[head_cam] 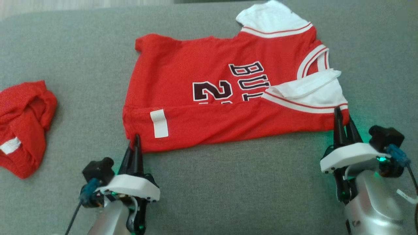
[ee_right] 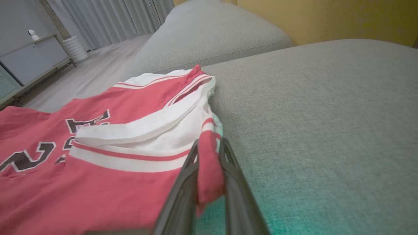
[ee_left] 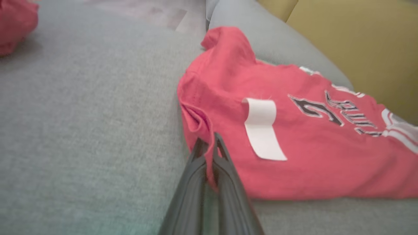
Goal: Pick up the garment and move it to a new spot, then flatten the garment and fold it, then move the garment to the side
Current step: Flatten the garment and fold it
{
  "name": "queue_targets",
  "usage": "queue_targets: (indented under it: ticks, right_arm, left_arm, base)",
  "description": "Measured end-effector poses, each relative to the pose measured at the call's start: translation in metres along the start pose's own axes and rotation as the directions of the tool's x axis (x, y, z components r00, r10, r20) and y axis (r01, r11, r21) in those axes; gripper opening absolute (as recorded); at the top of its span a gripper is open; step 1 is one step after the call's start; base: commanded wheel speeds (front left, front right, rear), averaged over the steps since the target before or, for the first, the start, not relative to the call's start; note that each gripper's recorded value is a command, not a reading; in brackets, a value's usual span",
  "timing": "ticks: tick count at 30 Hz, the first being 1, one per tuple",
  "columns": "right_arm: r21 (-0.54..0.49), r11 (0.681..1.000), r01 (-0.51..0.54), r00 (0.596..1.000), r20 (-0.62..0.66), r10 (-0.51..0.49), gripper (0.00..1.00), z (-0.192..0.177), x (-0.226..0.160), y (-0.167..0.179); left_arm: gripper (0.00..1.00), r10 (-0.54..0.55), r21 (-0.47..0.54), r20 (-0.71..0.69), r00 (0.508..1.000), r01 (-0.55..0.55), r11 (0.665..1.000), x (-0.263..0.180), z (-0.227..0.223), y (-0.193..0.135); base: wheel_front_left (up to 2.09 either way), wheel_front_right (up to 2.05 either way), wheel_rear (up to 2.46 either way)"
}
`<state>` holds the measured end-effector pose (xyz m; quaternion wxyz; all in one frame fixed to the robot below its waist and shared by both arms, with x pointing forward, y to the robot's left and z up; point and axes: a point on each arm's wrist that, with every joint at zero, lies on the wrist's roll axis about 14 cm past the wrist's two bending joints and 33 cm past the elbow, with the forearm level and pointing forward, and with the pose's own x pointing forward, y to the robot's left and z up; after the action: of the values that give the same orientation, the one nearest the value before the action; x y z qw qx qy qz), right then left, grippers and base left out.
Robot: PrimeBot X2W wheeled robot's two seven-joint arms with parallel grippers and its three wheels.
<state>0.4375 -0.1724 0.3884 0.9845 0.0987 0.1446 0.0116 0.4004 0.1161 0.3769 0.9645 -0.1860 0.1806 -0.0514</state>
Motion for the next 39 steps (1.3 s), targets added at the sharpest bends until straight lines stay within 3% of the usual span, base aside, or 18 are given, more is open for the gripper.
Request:
queue_targets:
  ticks: [7, 16, 17, 18, 23, 30, 31, 34, 39]
  right_arm:
    - [0.047, 0.999, -0.003, 0.999, 0.051, 0.001, 0.00, 0.012, -0.030, 0.002]
    - [0.107, 0.994, 0.028, 1.000, -0.006, -0.028, 0.00, -0.022, -0.092, -0.010]
    - [0.115, 0.993, 0.032, 0.999, -0.018, -0.030, 0.46, -0.025, -0.094, -0.011]
    - [0.118, 0.993, 0.032, 0.999, -0.018, -0.030, 1.00, -0.026, -0.095, -0.010]
    - [0.106, 0.994, 0.031, 0.999, 0.005, -0.031, 1.00, -0.016, -0.086, -0.014]
    - [0.054, 0.998, -0.013, 0.995, 0.097, 0.008, 1.00, 0.025, -0.043, -0.005]
    - [0.033, 0.999, -0.024, 0.994, 0.103, 0.021, 1.00, 0.032, -0.031, -0.004]
    - [0.018, 0.999, -0.041, 0.994, 0.102, 0.039, 1.00, 0.037, -0.015, 0.000]
    - [0.006, 0.998, -0.058, 0.994, 0.089, 0.058, 1.00, 0.035, -0.001, 0.004]
  left_arm:
    - [0.00, 0.020, 0.003, 0.143, 0.990, -0.021, 1.000, -0.028, 0.037, 0.004]
    - [0.00, 0.060, 0.003, 0.061, 0.996, -0.061, 0.998, -0.098, -0.016, 0.013]
    - [0.45, 0.060, 0.003, 0.058, 0.997, -0.060, 0.998, -0.098, -0.018, 0.013]
    - [1.00, 0.066, 0.005, 0.059, 0.996, -0.067, 0.998, -0.097, -0.017, 0.014]
    - [1.00, 0.061, 0.032, 0.076, 0.995, -0.063, 0.997, -0.082, -0.005, 0.013]
    - [1.00, -0.048, 0.204, 0.147, 0.988, 0.017, 0.979, -0.014, 0.070, 0.012]
    - [1.00, -0.074, 0.274, 0.107, 0.992, 0.042, 0.961, 0.009, 0.089, 0.014]
    - [1.00, -0.088, 0.347, 0.003, 0.996, 0.081, 0.934, 0.038, 0.103, 0.013]
    - [1.00, -0.134, 0.342, -0.212, 0.968, 0.202, 0.918, 0.057, 0.081, 0.000]
  base:
    - [0.00, 0.00, 0.00]
    - [0.00, 0.00, 0.00]
    - [0.00, 0.00, 0.00]
    - [0.00, 0.00, 0.00]
    - [0.00, 0.00, 0.00]
    - [0.00, 0.00, 0.00]
    - [0.00, 0.00, 0.00]
    - [0.00, 0.00, 0.00]
    - [0.00, 0.00, 0.00]
